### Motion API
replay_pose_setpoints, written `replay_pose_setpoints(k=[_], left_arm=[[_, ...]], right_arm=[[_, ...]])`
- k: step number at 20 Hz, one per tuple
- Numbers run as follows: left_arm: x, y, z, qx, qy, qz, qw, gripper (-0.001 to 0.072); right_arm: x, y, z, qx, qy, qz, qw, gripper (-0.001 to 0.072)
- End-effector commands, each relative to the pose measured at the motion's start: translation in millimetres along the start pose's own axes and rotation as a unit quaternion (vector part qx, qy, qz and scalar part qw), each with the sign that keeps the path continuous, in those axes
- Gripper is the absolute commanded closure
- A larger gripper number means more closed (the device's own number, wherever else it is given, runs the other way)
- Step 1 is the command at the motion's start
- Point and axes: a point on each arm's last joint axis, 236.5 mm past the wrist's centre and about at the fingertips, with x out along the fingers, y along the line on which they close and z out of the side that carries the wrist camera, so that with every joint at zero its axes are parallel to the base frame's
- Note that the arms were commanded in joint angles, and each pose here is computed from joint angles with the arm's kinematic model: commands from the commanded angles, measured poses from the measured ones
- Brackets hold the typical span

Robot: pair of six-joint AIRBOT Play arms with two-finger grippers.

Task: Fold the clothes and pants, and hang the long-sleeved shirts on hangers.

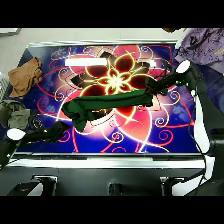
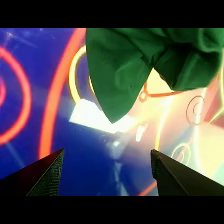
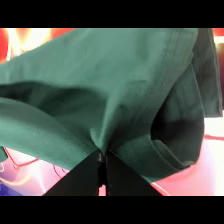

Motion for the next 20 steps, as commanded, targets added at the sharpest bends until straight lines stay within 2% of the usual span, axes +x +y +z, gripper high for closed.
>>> replay_pose_setpoints(k=[1,9,13,14,15,16,20], left_arm=[[24.1,1.0,4.6,-0.018,-0.030,-0.004,0.999,0.0112],[71.6,-17.8,28.8,0.009,0.017,0.015,1.000,0.0113],[90.7,-19.2,19.3,0.014,0.082,0.021,0.996,0.0123],[93.3,-19.1,18.6,0.016,0.090,0.021,0.996,0.0306],[94.0,-21.2,20.1,0.025,0.091,0.019,0.995,0.0569],[92.5,-26.5,22.5,0.032,0.090,0.014,0.995,0.0687],[64.5,-76.6,49.7,0.128,0.068,-0.023,0.989,0.0690]], right_arm=[[-0.5,-1.3,-8.2,-0.001,0.017,-0.004,1.000,0.0682],[-4.9,-4.5,-13.2,-0.003,0.024,-0.015,1.000,0.0681],[-16.4,-15.6,-9.9,0.003,0.008,-0.049,0.999,0.0681],[-20.3,-16.5,-9.1,-0.001,0.004,-0.055,0.998,0.0681],[-24.1,-16.4,-8.5,-0.003,-0.001,-0.058,0.998,0.0681],[-28.3,-15.0,-7.7,-0.006,-0.006,-0.059,0.998,0.0681],[-55.8,-2.6,12.6,-0.038,-0.070,-0.060,0.995,0.0682]])
